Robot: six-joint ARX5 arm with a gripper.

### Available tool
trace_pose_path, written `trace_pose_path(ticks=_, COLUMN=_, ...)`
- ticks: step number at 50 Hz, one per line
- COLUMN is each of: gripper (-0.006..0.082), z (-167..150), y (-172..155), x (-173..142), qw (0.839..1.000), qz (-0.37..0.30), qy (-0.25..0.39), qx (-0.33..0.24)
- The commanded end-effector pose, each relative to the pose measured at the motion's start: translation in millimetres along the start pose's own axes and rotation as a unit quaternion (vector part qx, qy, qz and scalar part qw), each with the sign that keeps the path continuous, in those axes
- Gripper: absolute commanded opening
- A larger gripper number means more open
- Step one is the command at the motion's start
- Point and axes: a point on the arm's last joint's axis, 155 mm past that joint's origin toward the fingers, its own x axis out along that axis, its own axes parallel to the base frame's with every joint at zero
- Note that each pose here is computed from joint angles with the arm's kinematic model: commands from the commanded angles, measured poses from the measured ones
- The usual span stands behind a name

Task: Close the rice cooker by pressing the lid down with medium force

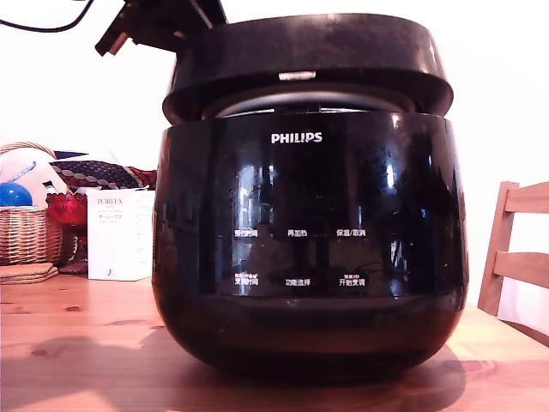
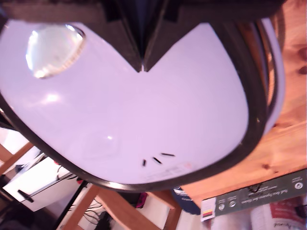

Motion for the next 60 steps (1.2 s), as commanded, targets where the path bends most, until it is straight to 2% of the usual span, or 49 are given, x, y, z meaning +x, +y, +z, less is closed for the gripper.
trace_pose_path(ticks=1, gripper=-0.0022, z=-24.5, y=0.4, x=7.5, qw=1.000, qz=-0.001, qy=0.027, qx=0.007)
trace_pose_path(ticks=20, gripper=-0.0022, z=-56.4, y=-12.1, x=4.2, qw=0.998, qz=-0.013, qy=0.055, qx=0.033)
trace_pose_path(ticks=36, gripper=-0.0022, z=-60.8, y=-12.1, x=-1.0, qw=0.997, qz=-0.007, qy=0.052, qx=0.061)
trace_pose_path(ticks=60, gripper=-0.0022, z=-79.8, y=-8.6, x=0.0, qw=0.995, qz=-0.006, qy=0.074, qx=0.073)
